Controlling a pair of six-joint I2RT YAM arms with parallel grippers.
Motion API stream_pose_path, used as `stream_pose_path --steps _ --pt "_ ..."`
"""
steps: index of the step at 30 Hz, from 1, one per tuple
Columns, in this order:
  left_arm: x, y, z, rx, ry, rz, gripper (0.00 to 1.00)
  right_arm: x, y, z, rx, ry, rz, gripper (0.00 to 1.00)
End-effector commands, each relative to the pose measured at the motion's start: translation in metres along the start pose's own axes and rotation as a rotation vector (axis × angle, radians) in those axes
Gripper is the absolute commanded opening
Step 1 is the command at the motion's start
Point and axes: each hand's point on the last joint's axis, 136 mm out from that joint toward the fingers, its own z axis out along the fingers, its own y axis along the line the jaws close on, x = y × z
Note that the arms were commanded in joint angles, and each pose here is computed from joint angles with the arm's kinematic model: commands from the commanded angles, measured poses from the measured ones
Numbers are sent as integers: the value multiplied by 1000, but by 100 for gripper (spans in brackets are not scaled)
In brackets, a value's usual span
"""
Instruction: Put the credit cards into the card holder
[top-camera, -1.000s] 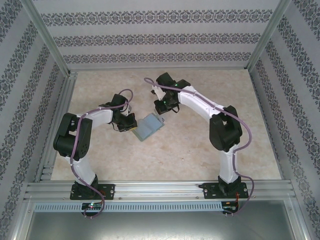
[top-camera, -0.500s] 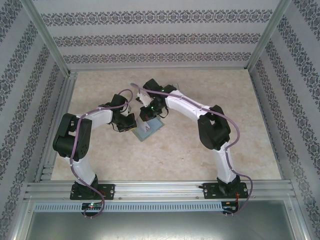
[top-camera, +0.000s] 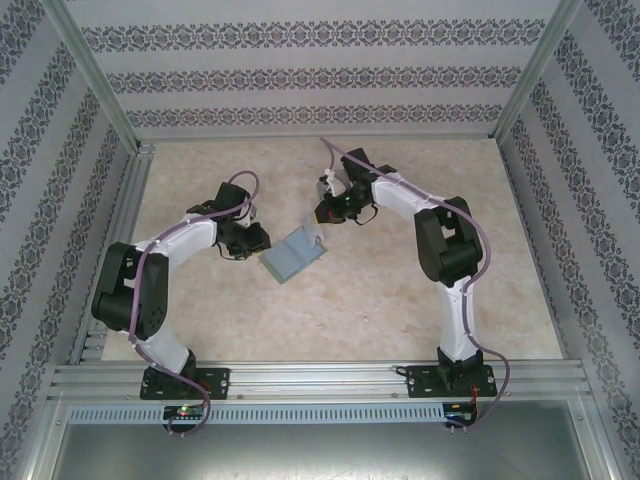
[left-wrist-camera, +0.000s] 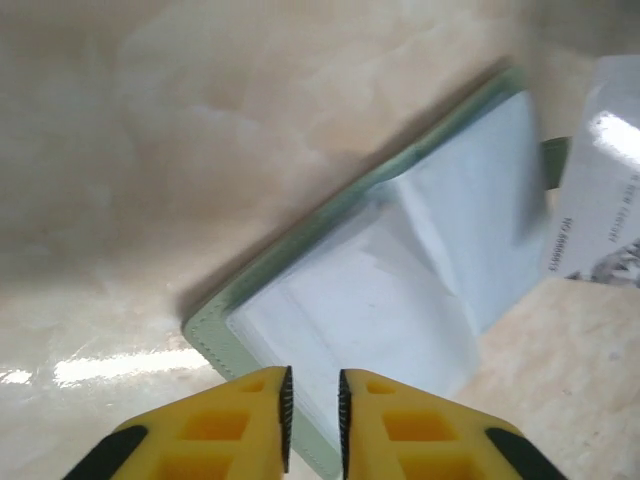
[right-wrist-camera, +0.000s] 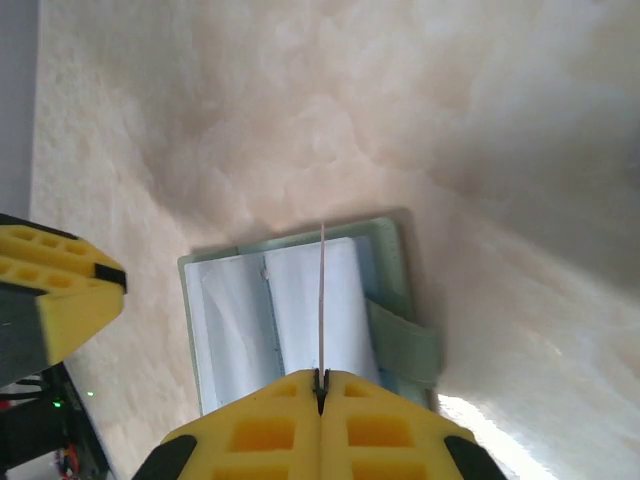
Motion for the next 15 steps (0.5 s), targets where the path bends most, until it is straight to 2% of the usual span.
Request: stream_pose_path --steps 1,5,13,15 --pt "-1 -21 -10 21 -9 18 26 -5 39 -3 -141 -17 -61 1" --pt "4 -43 5 83 25 20 27 -4 37 6 -166 -12 -60 1" --pt "6 -48 44 172 51 -57 24 -8 21 10 -135 -28 -35 1" --pt "9 -44 50 158 68 -61 22 -8 23 10 -135 -27 -38 0"
